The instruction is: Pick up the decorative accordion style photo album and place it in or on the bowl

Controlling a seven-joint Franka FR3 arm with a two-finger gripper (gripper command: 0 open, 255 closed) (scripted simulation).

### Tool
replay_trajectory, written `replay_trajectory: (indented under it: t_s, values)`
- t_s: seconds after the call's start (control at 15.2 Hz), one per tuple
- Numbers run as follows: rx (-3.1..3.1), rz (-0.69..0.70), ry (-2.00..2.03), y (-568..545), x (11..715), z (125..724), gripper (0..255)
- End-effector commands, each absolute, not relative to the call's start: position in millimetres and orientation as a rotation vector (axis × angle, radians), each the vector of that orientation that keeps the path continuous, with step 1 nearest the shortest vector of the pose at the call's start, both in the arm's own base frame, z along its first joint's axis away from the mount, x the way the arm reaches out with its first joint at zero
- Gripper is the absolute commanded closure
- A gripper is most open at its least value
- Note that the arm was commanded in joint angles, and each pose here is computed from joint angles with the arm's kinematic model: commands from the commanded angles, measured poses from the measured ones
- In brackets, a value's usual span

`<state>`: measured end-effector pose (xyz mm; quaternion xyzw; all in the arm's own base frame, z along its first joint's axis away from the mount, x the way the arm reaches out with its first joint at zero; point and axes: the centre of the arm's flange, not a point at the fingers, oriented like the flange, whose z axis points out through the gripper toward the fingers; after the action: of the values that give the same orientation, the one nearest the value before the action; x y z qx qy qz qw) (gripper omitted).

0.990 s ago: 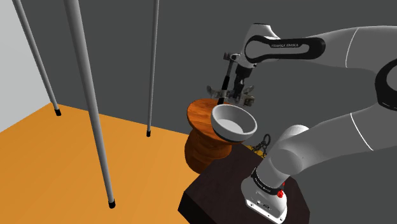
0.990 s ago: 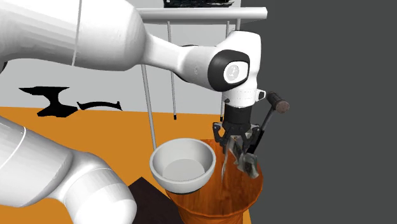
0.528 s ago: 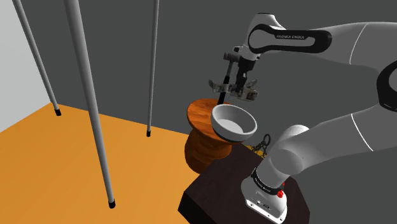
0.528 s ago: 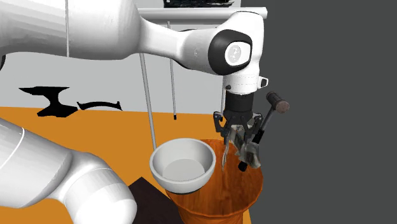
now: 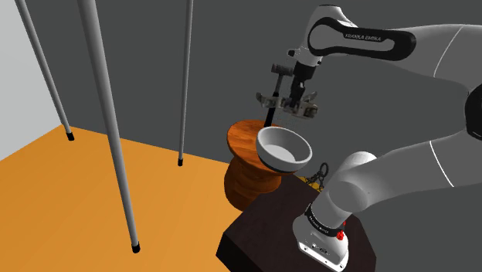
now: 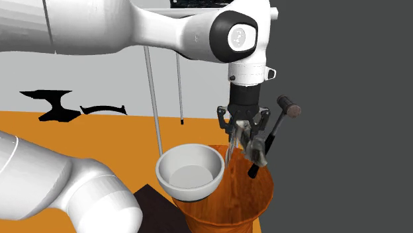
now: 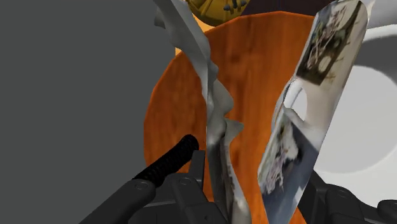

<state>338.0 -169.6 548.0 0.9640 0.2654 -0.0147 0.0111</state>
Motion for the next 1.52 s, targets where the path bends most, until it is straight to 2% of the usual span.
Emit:
replay_trajectory:
  t_s: [0.0,0.73,1.45]
  values:
    - [3.007,-0.046,0.827,-152,320,550,255]
    - [3.007,-0.046,0.827,-45,213,550,255]
    - [3.007,-0.046,0.827,-45,213,491,255]
